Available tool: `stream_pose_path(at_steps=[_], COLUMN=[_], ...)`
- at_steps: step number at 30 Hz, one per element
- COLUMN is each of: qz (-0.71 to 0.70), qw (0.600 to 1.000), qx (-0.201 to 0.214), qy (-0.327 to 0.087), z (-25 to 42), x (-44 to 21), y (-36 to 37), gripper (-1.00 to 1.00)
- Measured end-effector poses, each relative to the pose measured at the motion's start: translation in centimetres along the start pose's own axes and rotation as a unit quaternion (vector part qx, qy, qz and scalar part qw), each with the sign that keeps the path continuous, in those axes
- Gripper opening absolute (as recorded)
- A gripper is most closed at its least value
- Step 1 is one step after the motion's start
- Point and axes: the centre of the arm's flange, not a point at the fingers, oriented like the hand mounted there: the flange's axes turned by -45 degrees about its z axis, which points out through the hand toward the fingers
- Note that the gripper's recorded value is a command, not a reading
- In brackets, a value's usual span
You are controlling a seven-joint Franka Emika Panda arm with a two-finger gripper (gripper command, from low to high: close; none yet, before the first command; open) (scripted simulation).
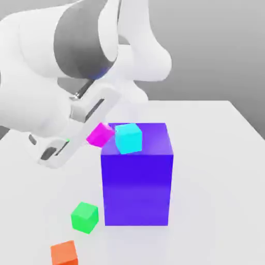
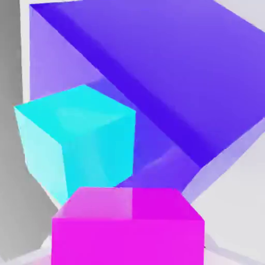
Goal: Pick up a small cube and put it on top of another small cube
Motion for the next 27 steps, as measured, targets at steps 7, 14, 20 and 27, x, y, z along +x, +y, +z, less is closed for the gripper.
stream_pose_path(at_steps=[7,14,20,27], qz=[-0.106,-0.218,-0.322,-0.373], qw=[0.991,0.958,0.903,0.83], qx=[-0.083,-0.186,-0.286,-0.415], qy=[-0.009,-0.01,-0.008,-0.003], z=[3.1,6.1,8.4,9.0], x=[-2.3,-2.3,-0.6,-0.4], y=[2.6,4.1,4.0,3.0], gripper=[-1.0,-1.0,-1.0,-1.0])
